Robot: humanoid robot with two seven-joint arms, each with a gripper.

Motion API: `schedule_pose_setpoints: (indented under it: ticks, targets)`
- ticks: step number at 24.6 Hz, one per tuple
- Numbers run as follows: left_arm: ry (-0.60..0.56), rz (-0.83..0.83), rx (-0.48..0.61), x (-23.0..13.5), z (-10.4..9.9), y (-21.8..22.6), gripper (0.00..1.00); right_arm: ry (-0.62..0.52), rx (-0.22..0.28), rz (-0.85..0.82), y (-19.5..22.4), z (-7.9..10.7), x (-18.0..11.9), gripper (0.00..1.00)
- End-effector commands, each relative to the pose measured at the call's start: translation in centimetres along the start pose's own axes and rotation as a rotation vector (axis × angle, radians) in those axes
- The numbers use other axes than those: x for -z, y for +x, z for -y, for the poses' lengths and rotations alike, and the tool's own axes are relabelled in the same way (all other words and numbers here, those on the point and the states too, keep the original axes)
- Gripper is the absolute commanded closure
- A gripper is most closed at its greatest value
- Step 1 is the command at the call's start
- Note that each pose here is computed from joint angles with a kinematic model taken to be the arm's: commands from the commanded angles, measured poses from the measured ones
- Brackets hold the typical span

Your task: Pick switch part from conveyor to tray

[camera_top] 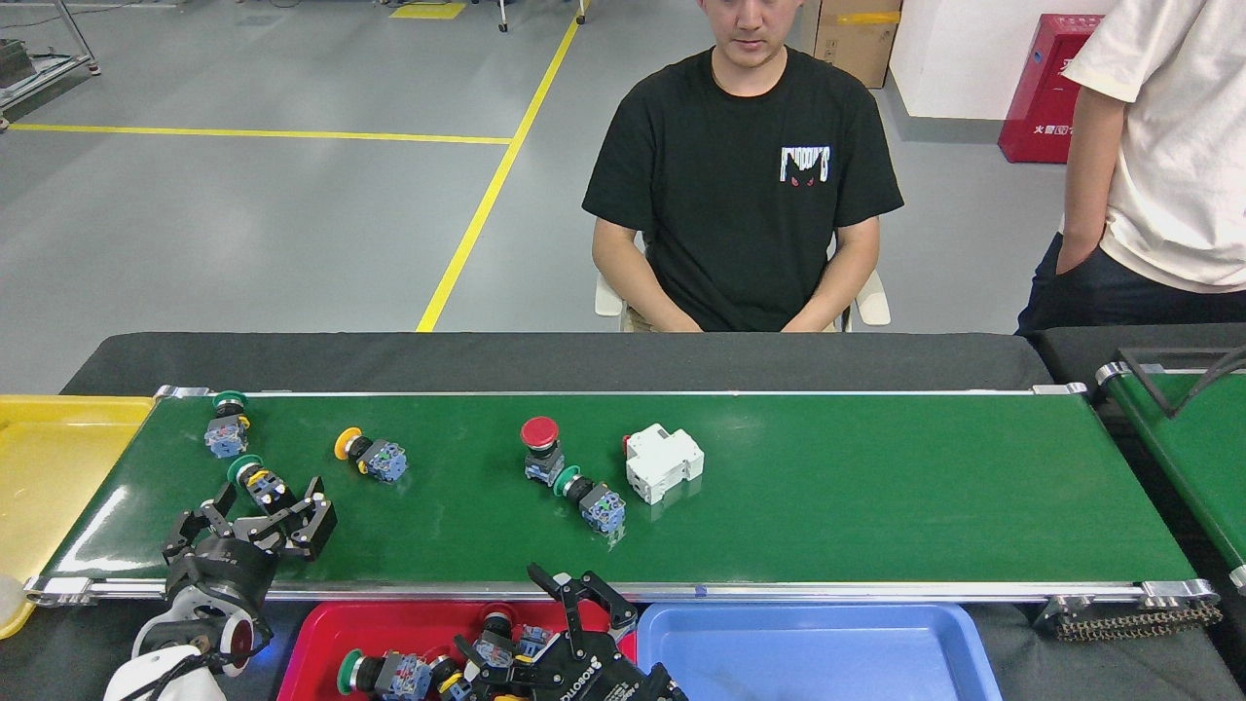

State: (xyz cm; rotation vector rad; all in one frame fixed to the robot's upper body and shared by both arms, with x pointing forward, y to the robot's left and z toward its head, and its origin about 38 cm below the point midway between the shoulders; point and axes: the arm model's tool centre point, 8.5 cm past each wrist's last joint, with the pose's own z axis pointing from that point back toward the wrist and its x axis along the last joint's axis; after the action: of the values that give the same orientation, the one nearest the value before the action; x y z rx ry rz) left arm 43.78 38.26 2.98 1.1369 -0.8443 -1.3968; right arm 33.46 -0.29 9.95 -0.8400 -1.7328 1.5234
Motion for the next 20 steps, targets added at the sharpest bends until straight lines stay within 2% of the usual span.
schedule_pose_setpoints:
  ticks: [1, 2, 4, 7, 10, 13, 16, 17, 19, 20]
  targets:
    - [0.038, -0.007, 0.007, 0.3, -0.7, -0.8, 0.78, -0.051, -0.019, -0.21, -5.6, 1.4, -1.6, 0.0]
    - [0.046, -0.007, 0.009, 0.2, -0.7, -0.9, 0.83, -0.061, -0.034, -0.283, -8.0, 1.7, -2.7, 0.0]
    - [0.066, 0.002, 0.015, 0.0, -0.4, -0.8, 0.89, -0.068, -0.062, -0.438, -14.0, 1.8, -6.8, 0.0]
    - [0.104, 0.034, 0.022, -0.9, -0.1, -0.3, 0.94, -0.038, -0.024, -0.622, -19.7, 0.3, -14.2, 0.0]
    - [0.164, 0.082, 0.04, -2.5, -1.0, 0.7, 0.95, -0.011, -0.032, -0.716, -23.7, 0.1, -19.7, 0.0]
    - [0.236, 0.203, 0.066, -6.5, -1.5, 2.5, 0.94, -0.013, -0.009, -0.712, -24.9, 0.2, -21.9, 0.0]
    - [0.262, 0.452, 0.109, -11.9, -0.7, 5.7, 0.89, -0.012, -0.007, -0.704, -24.9, 0.2, -22.2, 0.0]
    - [0.26, 0.536, 0.116, -14.2, -0.1, 6.7, 0.84, -0.014, -0.006, -0.705, -25.0, 0.2, -22.2, 0.0]
    - [0.25, 0.648, 0.118, -17.7, 0.8, 8.0, 0.58, -0.015, -0.006, -0.709, -25.1, 0.3, -22.3, 0.0]
    - [0.24, 0.655, 0.11, -18.7, 1.2, 8.4, 0.36, -0.016, -0.007, -0.713, -25.2, 0.4, -22.4, 0.0]
